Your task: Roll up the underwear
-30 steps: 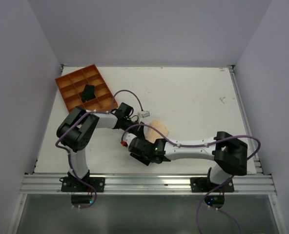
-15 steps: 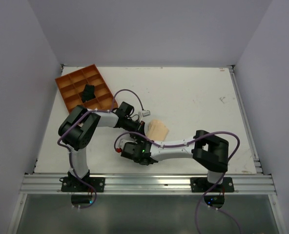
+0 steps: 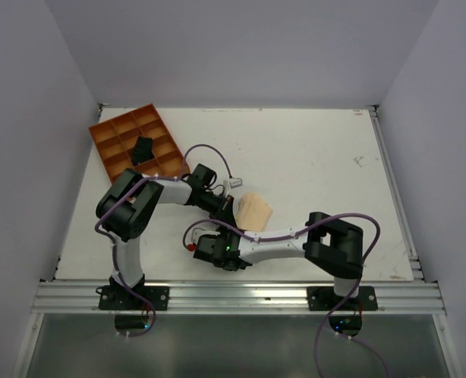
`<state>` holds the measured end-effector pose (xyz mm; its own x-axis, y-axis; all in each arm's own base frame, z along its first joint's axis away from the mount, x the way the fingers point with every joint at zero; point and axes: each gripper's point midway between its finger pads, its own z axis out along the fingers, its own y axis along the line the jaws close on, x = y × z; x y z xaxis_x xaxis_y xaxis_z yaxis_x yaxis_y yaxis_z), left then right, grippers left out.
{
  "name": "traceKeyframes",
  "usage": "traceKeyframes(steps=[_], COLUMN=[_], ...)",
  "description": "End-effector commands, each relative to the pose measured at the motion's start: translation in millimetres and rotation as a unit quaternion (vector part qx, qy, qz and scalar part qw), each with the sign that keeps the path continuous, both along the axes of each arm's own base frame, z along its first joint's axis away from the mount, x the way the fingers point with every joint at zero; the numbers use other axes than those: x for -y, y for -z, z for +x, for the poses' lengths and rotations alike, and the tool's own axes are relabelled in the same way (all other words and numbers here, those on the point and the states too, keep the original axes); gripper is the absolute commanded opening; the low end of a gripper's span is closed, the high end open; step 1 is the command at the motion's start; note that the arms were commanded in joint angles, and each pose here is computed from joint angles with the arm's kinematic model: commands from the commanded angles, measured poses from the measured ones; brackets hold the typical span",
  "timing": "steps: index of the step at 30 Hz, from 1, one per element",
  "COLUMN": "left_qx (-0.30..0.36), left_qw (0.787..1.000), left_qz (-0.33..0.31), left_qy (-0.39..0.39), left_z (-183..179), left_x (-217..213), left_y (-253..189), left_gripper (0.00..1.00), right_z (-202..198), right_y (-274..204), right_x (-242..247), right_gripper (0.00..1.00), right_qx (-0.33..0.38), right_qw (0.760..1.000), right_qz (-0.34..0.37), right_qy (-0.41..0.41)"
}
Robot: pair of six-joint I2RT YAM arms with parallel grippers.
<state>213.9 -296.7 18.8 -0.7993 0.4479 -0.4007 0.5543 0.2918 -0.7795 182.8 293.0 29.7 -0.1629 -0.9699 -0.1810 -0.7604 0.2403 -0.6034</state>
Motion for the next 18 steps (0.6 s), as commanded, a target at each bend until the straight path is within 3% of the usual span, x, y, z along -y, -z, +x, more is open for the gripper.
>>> traceKeyframes(steps=[1,14,18], left_qx=[0.012,0.010,0.015], left_qw=[0.995,0.994,0.994], left_qz=[0.099,0.107,0.108], left_qy=[-0.012,0.004,0.005], left_z=[-1.9,-4.9,-1.0], left_x=[-23.3,-26.5,-25.5], left_y=[50.6,53.4,51.3], left_gripper=[0.00,0.00,0.00], right_z=[5.3,6.1,-1.6], right_y=[-3.6,22.9,30.4], right_x=[-1.3,7.6,10.8], right_gripper=[0.58,0.59,0.55], right_qx=[0.020,0.012,-0.037], right_qw=[1.000,0.998,0.998], right_qz=[-0.020,-0.054,-0.042], right_qy=[-0.010,-0.002,0.007])
